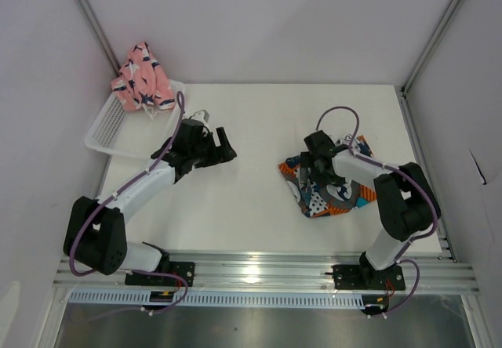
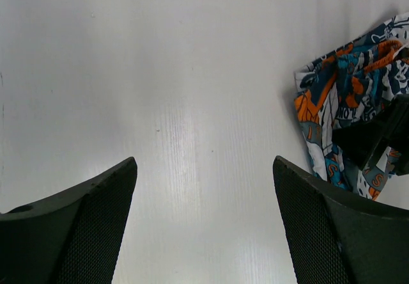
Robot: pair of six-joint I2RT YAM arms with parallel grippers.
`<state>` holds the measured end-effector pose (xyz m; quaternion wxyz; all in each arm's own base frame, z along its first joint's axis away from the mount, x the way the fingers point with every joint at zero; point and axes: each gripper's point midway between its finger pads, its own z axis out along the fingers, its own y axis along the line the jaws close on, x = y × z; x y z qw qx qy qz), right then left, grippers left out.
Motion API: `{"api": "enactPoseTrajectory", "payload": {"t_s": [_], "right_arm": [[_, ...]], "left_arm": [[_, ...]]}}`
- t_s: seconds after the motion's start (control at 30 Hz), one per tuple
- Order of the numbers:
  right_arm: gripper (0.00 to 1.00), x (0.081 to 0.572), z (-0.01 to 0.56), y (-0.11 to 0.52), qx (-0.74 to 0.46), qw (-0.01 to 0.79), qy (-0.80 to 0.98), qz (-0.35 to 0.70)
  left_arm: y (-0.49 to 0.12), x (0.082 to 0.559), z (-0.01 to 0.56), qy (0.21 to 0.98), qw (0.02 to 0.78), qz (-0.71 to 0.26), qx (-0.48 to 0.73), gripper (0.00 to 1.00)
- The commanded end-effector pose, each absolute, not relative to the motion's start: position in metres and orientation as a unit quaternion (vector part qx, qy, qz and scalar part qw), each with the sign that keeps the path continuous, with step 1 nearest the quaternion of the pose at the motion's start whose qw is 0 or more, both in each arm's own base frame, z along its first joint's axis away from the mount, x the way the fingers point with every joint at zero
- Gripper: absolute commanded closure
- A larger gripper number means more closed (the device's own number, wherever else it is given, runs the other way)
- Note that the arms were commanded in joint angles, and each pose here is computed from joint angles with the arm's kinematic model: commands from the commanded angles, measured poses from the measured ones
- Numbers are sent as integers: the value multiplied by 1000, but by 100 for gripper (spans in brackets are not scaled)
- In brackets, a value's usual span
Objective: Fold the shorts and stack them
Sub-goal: Neatly place the folded shorts to the corner
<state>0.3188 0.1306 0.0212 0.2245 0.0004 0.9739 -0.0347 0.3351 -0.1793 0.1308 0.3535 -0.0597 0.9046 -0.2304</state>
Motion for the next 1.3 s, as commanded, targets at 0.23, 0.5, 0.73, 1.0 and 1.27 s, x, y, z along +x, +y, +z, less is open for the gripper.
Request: {"api": "enactPoseTrajectory", "payload": {"t_s": [0.23,0.5,0.73,1.0,1.27], "right_arm": [[2,245,5,66,121,152,978,-80],[1,202,-3,63,191,117,971,-81],[1,199,11,49,218,153,956,-124],[1,233,57,55,196,223,948,-116],[1,265,132,113,92,301,948,33]], "left_arm": [[-224,336,139,894,354,-272,-24,11],[-243,324,139,894,344,-288,2,12],[-250,314,130,895,333,-296,18,12],[-251,310,133,894,336,-297,24,11],[-269,306,142,892,333,-302,41,11]]}}
